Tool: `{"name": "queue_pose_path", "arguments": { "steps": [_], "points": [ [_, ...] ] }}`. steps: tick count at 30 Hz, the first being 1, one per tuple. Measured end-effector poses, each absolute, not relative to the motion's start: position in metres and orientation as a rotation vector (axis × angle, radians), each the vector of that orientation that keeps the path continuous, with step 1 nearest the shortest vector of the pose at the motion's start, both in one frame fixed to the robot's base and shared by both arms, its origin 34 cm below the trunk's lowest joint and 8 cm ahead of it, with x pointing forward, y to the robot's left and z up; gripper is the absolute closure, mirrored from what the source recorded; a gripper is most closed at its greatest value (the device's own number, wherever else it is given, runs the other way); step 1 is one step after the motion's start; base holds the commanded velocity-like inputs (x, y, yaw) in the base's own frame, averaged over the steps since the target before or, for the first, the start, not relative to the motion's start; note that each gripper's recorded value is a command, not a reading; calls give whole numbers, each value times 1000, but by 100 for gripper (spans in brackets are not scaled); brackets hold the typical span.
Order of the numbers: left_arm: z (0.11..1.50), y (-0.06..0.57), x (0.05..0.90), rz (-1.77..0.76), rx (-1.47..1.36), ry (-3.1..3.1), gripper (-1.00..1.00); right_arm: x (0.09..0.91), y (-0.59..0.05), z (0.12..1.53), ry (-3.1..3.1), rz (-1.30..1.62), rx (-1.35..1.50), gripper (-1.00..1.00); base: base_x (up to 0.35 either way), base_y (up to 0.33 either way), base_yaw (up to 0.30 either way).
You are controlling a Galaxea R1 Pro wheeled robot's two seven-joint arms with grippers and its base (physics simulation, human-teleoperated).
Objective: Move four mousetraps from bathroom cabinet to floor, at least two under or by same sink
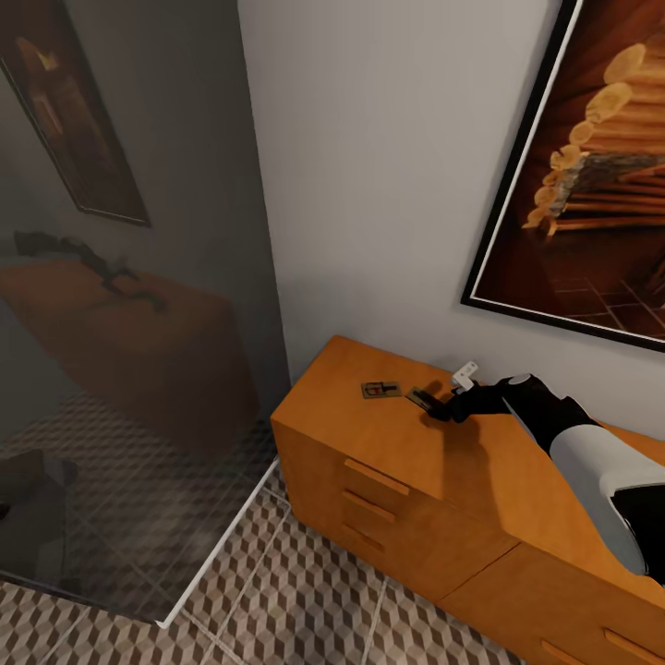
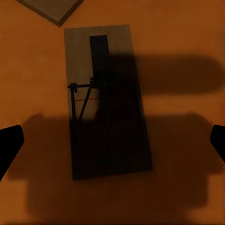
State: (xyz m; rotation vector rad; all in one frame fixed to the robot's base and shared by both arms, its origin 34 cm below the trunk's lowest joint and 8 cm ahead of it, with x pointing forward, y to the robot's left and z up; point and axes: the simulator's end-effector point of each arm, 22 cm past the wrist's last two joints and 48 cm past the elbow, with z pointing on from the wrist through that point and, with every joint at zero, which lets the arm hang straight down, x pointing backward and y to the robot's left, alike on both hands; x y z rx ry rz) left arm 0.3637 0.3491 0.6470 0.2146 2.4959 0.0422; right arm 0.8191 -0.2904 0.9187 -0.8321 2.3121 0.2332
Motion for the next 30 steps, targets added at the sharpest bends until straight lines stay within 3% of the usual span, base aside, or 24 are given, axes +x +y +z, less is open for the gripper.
{"name": "queue_pose_path", "arguments": {
  "steps": [30],
  "points": [
    [642, 349, 356, 40, 216, 2518, -100, 815, -292, 901, 2341, 245, -830, -100, 0, 0, 0]
  ]
}}
